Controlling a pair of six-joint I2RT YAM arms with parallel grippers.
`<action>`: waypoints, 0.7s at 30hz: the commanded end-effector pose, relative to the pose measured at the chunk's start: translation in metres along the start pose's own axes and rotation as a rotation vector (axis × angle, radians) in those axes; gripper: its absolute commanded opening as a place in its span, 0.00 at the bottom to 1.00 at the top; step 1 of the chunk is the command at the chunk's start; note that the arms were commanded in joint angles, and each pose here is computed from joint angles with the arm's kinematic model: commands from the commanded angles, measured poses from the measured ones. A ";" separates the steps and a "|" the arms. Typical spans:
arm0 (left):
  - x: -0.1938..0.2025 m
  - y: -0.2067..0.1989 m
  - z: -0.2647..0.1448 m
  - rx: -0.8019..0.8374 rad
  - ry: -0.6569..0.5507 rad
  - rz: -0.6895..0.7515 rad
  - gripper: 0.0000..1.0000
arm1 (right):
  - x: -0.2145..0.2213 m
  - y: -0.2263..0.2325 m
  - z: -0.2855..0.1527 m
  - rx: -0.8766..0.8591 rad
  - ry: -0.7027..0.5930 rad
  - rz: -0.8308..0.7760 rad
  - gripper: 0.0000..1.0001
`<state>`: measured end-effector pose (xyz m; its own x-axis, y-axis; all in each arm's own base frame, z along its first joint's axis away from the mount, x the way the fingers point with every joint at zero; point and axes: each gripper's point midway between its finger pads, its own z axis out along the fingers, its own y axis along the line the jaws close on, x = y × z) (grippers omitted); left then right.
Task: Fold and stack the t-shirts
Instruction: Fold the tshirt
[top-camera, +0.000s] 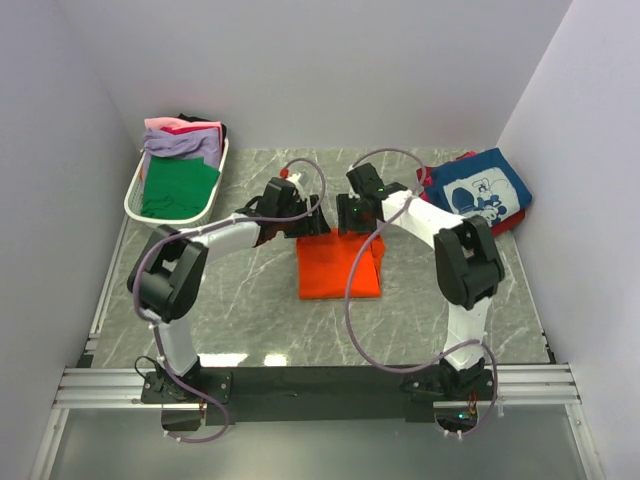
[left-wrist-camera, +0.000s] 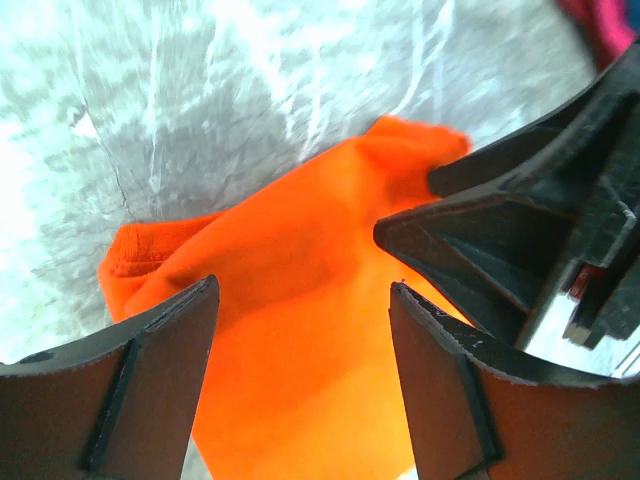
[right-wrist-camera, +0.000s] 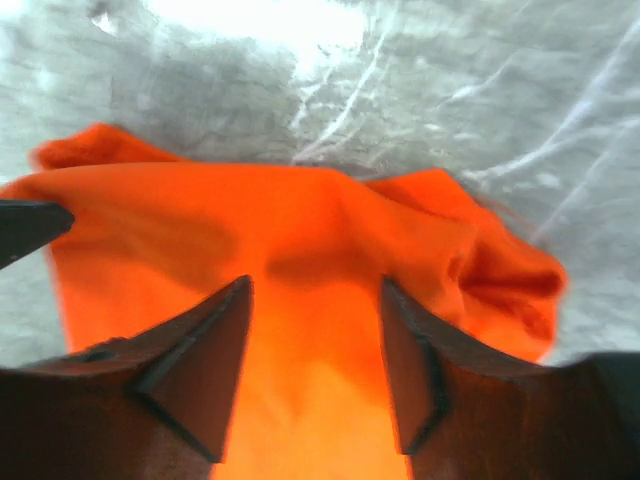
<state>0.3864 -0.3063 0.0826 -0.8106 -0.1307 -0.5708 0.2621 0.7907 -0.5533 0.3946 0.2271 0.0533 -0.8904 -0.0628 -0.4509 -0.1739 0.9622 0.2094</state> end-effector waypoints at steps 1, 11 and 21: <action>-0.050 -0.041 -0.040 0.044 -0.167 0.085 0.74 | -0.038 -0.002 -0.055 -0.027 -0.180 0.029 0.64; 0.026 -0.037 -0.049 -0.021 -0.048 0.145 0.75 | 0.012 -0.027 -0.096 -0.153 -0.214 0.117 0.76; 0.073 0.005 -0.053 -0.116 0.023 0.123 0.75 | 0.071 -0.039 -0.086 -0.267 -0.139 0.203 0.76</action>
<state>0.2977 -0.2857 0.0607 -0.8169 -0.0011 -0.5768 0.2948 0.8587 -0.4191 0.2932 0.1528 0.0682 -0.8898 0.1410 -0.4340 -0.0687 0.8988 0.4329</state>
